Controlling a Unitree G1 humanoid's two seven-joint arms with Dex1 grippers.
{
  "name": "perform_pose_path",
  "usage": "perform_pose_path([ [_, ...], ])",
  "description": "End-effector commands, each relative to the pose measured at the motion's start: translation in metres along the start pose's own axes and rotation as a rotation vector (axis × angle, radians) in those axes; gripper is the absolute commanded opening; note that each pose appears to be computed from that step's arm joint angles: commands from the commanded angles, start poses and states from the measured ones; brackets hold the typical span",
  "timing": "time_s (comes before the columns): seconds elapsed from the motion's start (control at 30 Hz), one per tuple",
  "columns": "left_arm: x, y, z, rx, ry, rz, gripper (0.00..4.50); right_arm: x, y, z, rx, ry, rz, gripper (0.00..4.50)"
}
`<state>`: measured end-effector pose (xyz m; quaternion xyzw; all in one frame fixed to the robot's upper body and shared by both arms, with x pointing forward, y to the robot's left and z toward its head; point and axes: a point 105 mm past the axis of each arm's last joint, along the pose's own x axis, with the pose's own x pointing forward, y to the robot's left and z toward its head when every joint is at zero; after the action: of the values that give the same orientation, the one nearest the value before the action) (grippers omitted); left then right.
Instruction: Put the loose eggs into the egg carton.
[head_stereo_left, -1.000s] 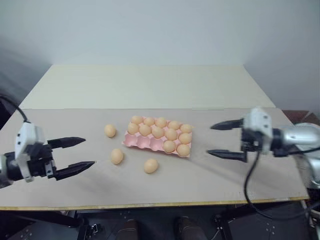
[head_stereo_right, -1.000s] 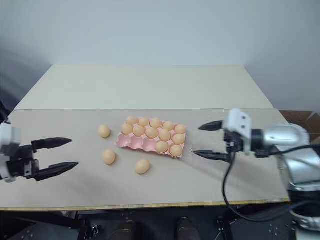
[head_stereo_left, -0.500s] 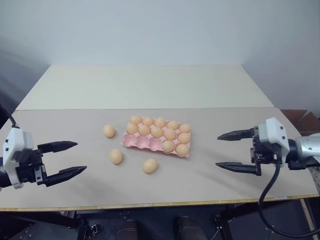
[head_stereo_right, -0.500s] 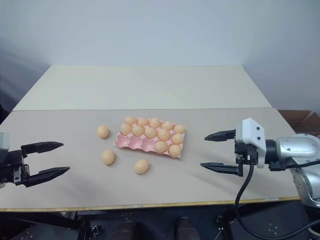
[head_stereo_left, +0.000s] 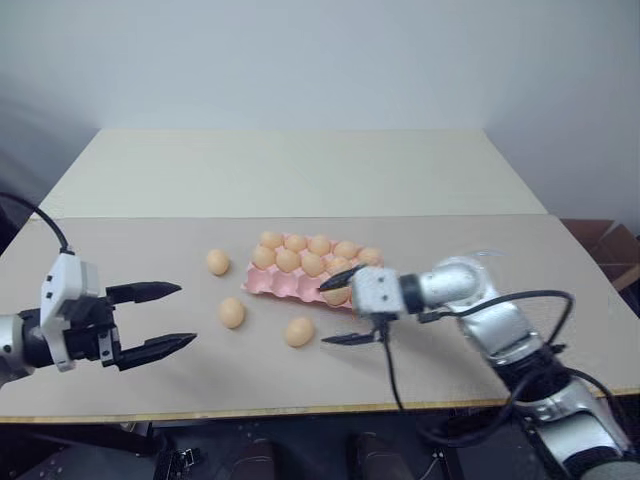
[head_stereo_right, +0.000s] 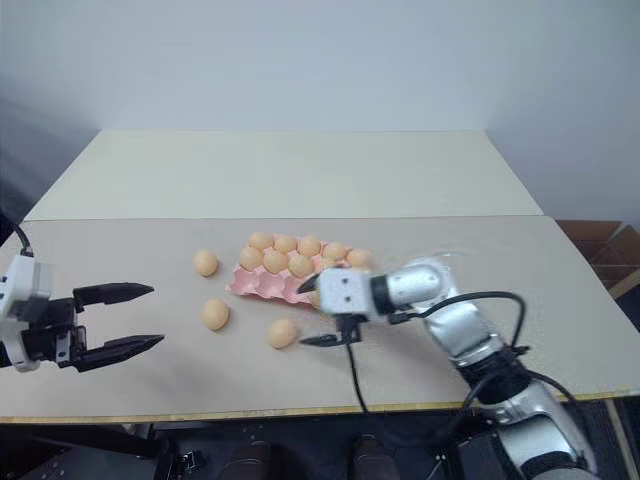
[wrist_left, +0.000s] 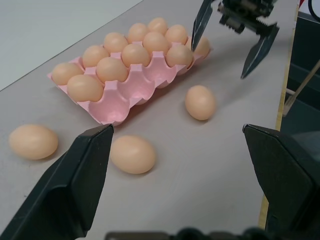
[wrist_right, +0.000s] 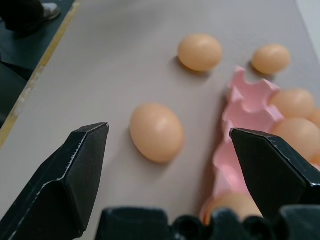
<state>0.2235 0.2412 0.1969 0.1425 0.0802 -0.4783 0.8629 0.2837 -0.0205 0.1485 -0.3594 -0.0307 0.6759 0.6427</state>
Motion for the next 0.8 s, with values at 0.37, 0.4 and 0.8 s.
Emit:
perform_pose_path([
  [0.37,-0.006,-0.003,0.009,0.043,0.002,0.010,4.50,0.043,0.002,-0.008,-0.102,0.071,-0.014,3.20],
  [0.4,-0.006,-0.003,0.009,0.044,0.002,0.012,4.50,0.043,0.001,-0.008,-0.108,0.073,-0.018,2.86],
  [0.8,-0.007,0.000,0.011,0.057,-0.007,0.040,4.50,0.019,-0.035,0.033,-0.029,-0.096,-0.164,1.97],
])
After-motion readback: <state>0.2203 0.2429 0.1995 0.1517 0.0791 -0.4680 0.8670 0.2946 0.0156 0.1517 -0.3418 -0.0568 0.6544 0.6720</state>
